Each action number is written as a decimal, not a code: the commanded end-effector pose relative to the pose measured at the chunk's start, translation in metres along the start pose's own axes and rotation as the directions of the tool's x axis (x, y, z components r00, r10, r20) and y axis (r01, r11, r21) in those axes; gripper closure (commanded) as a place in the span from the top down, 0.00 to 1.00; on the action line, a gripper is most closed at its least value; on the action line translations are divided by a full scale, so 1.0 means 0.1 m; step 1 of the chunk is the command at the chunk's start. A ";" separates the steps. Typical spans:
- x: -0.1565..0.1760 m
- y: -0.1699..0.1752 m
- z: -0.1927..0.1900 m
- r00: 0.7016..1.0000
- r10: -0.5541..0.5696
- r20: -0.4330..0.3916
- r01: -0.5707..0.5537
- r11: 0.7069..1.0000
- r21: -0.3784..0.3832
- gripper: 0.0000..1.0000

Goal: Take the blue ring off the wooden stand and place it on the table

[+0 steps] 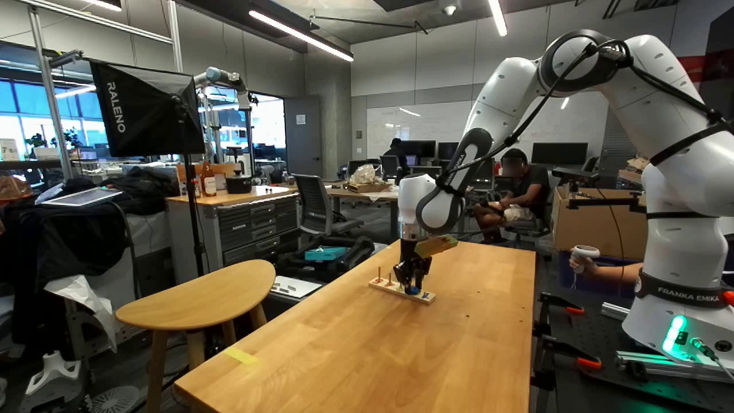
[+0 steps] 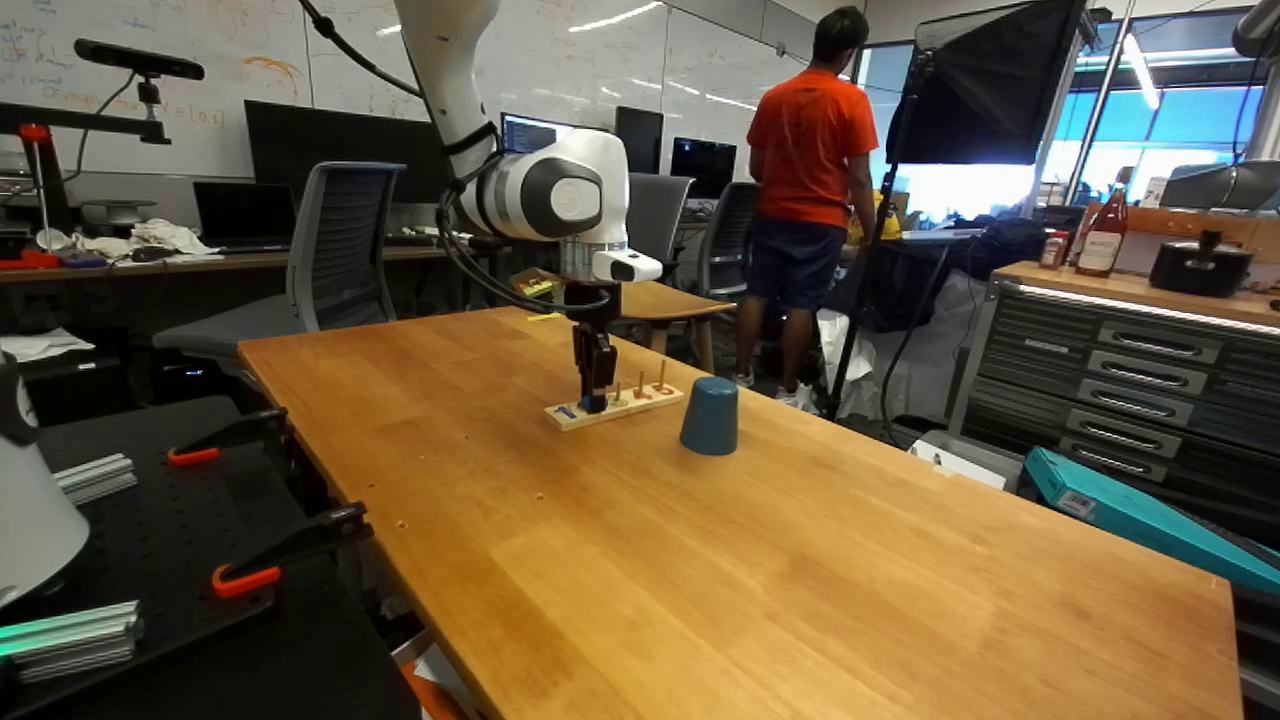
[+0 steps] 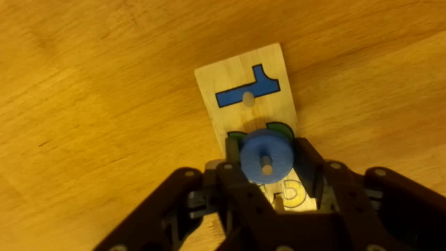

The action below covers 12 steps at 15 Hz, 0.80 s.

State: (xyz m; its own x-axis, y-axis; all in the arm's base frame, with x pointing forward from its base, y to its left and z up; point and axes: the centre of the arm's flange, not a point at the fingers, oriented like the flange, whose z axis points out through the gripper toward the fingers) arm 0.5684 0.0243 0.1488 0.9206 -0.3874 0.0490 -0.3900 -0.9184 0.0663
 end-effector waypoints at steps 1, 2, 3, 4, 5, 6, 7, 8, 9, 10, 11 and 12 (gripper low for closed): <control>0.10 -0.03 0.02 1.000 0.010 -0.028 -0.010 1.000 -0.013 0.18; 0.10 -0.02 -0.02 1.000 0.010 -0.024 -0.011 1.000 -0.010 0.18; 0.13 -0.02 -0.11 1.000 0.011 -0.026 -0.011 1.000 -0.001 0.18; 0.16 -0.01 -0.20 0.999 0.014 -0.032 -0.014 1.000 0.008 0.18; 0.20 0.01 -0.31 0.999 0.019 -0.040 -0.019 1.000 0.014 0.18; 0.25 0.04 -0.38 0.999 0.026 -0.047 -0.025 1.000 0.019 0.18; 0.30 0.09 -0.44 0.998 0.033 -0.060 -0.032 0.999 0.015 0.18; 0.34 0.17 -0.47 0.997 0.047 -0.063 -0.047 0.999 0.008 0.18; 0.37 0.26 -0.47 0.996 0.061 -0.065 -0.062 0.998 -0.002 0.18; 0.38 0.37 -0.43 0.995 0.073 -0.063 -0.074 0.997 -0.020 0.18; 0.39 0.47 -0.39 0.995 0.088 -0.056 -0.090 0.995 -0.034 0.18; 0.37 0.55 -0.31 0.994 0.100 -0.041 -0.102 0.994 -0.049 0.18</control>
State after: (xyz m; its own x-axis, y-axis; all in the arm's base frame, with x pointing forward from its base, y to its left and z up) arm 0.5874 -0.0170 0.1892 0.8884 -0.4455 0.1110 -0.4538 -0.8887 0.0655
